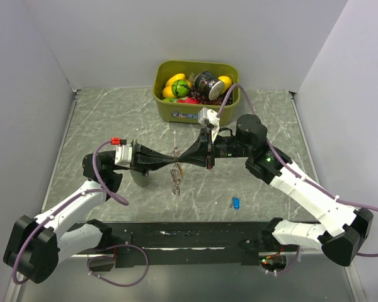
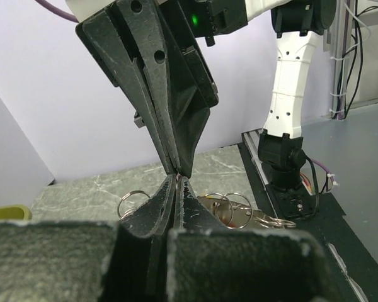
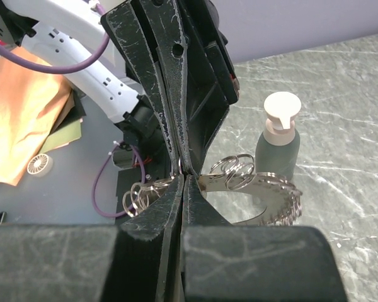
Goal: Put the keys on the keyring
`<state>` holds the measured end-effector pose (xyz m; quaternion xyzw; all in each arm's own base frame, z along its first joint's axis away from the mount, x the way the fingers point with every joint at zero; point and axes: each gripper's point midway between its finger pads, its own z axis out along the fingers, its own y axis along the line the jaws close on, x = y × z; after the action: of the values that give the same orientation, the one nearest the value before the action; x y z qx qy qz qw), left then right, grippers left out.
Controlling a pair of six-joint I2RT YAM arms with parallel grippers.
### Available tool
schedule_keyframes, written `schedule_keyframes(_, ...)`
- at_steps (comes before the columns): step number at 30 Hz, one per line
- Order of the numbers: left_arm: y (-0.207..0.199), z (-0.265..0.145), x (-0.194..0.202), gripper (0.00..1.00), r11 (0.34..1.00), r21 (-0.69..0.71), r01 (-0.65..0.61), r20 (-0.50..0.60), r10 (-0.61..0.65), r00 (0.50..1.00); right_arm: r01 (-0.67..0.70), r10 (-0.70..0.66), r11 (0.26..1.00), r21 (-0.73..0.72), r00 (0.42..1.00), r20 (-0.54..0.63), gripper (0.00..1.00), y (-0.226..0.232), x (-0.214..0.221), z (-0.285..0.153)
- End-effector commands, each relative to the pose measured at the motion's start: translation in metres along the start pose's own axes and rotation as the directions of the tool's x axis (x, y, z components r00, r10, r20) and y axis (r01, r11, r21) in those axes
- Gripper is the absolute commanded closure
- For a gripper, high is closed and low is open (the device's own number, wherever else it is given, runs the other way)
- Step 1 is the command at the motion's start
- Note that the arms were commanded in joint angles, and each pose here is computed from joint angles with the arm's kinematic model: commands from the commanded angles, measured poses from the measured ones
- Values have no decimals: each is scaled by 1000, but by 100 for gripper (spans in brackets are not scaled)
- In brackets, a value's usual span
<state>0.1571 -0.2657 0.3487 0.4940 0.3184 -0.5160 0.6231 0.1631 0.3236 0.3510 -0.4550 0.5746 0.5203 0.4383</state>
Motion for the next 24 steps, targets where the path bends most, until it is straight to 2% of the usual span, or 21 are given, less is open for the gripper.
schedule_keyframes(1,8,9,-30,99,990,-32,-136,61,137,989,-16,16,999,29,1000,9,100,-7,3,3)
schedule_keyframes(4,7,7,-26,99,989,-26,-144,35,145,989,-5,1,995,98,999,42,100,-13,-3,-3)
schedule_keyframes(7,4,6,-21,99,991,-20,-132,15,132,991,2,-23,978,207,995,100,84,-24,-15,-14)
schedule_keyframes(8,3,6,-19,99,992,-18,-123,8,123,992,2,-29,973,229,993,112,70,-25,-18,-17)
schedule_keyframes(10,2,4,-17,99,992,-16,-125,1,125,992,-3,-32,962,272,992,125,58,-30,-22,-21)
schedule_keyframes(11,2,4,-17,99,992,-18,-125,0,125,992,-5,-31,960,281,992,123,47,-32,-23,-21)
schedule_keyframes(13,1,4,-17,99,992,-17,-123,-2,123,992,-25,-6,955,297,995,104,40,-38,-22,-19)
schedule_keyframes(16,1,3,-15,99,992,-16,-121,-5,121,993,-63,33,948,312,994,101,37,-45,-21,-15)
schedule_keyframes(24,1,4,-15,99,992,-14,-122,-3,122,993,-105,79,940,323,993,92,36,-50,-19,-11)
